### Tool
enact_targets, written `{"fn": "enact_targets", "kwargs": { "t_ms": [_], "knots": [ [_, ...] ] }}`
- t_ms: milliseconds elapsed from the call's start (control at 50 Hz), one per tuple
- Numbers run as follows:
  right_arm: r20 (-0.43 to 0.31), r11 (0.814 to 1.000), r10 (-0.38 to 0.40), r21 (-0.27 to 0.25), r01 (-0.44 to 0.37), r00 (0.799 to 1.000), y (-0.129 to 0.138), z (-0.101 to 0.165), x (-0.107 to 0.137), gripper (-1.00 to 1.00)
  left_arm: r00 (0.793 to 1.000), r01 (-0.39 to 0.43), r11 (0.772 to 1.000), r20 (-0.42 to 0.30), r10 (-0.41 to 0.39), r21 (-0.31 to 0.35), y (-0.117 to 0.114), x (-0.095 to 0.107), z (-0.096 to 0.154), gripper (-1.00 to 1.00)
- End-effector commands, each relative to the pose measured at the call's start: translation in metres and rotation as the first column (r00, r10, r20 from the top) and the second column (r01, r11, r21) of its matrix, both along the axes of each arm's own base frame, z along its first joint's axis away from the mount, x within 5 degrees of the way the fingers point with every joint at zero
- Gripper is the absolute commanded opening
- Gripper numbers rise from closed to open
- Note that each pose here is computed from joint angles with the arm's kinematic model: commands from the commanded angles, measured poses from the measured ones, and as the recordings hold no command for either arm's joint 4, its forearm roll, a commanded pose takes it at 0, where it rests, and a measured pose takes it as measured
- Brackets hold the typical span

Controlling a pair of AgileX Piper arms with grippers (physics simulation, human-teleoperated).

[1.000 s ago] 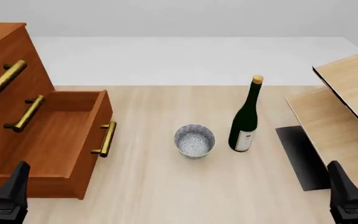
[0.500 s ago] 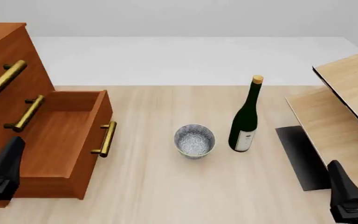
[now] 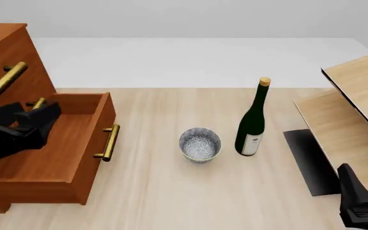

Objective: Close the bottom drawer of the cabinet and open the top drawer.

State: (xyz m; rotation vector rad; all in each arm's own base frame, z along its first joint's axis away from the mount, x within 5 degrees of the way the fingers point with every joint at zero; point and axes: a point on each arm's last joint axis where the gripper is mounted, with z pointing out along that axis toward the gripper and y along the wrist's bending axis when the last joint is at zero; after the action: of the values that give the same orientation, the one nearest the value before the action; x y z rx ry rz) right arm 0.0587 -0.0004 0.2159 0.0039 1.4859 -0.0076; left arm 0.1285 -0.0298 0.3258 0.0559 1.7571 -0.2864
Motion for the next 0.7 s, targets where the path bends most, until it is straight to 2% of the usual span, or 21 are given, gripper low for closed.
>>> {"fn": "enact_targets", "kwargs": {
  "t_ms": [20,60,100,160,200,260,340,360,420,680,700],
  "knots": [
    [0.000,1.000,-0.002,0.000,0.002,1.000,0.000,0.000,0.000,1.00,0.982,0.074,0.997,-0.172,-0.073,0.002,-0.020,0.027,0.003,1.00],
    [0.001,1.000,-0.001,-0.001,0.001,1.000,0.000,0.000,0.000,1.00,0.976,0.100,0.995,-0.195,-0.094,0.024,-0.025,0.030,0.001,1.00],
    [0.001,1.000,0.000,-0.001,0.000,1.000,0.000,0.000,0.000,1.00,0.966,0.121,0.992,-0.226,-0.122,-0.021,-0.032,0.030,-0.002,1.00],
    [0.001,1.000,0.001,-0.001,-0.001,1.000,0.000,0.000,0.000,1.00,0.952,0.143,0.989,-0.269,-0.146,-0.031,-0.039,0.033,-0.007,1.00],
    [0.001,1.000,0.001,-0.002,-0.001,1.000,0.000,0.000,-0.001,1.00,0.948,0.159,0.986,-0.272,-0.164,-0.041,-0.043,0.031,-0.007,1.00],
    [0.001,1.000,0.001,-0.002,-0.001,1.000,0.000,0.000,-0.001,1.00,0.929,0.171,0.982,-0.318,-0.189,-0.082,-0.051,0.031,-0.014,1.00],
    [0.001,1.000,0.001,-0.003,-0.001,1.000,0.000,-0.001,-0.002,1.00,0.916,0.207,0.974,-0.333,-0.226,-0.091,-0.060,0.030,-0.016,1.00],
    [0.001,1.000,0.001,-0.004,-0.001,1.000,0.000,-0.001,-0.002,1.00,0.906,0.225,0.970,-0.347,-0.242,-0.088,-0.064,0.030,-0.020,1.00],
    [0.002,1.000,-0.001,-0.003,0.001,1.000,0.000,-0.001,-0.002,1.00,0.896,0.227,0.970,-0.373,-0.242,-0.084,-0.066,0.031,-0.031,1.00],
    [0.000,1.000,-0.001,0.002,0.001,1.000,0.000,0.000,-0.001,1.00,0.853,0.206,0.964,-0.452,-0.261,-0.167,-0.077,0.027,-0.064,1.00],
    [0.000,1.000,-0.002,0.002,0.002,1.000,0.000,0.000,-0.001,1.00,0.854,0.208,0.965,-0.451,-0.258,-0.159,-0.076,0.027,-0.065,1.00]
  ]
}}
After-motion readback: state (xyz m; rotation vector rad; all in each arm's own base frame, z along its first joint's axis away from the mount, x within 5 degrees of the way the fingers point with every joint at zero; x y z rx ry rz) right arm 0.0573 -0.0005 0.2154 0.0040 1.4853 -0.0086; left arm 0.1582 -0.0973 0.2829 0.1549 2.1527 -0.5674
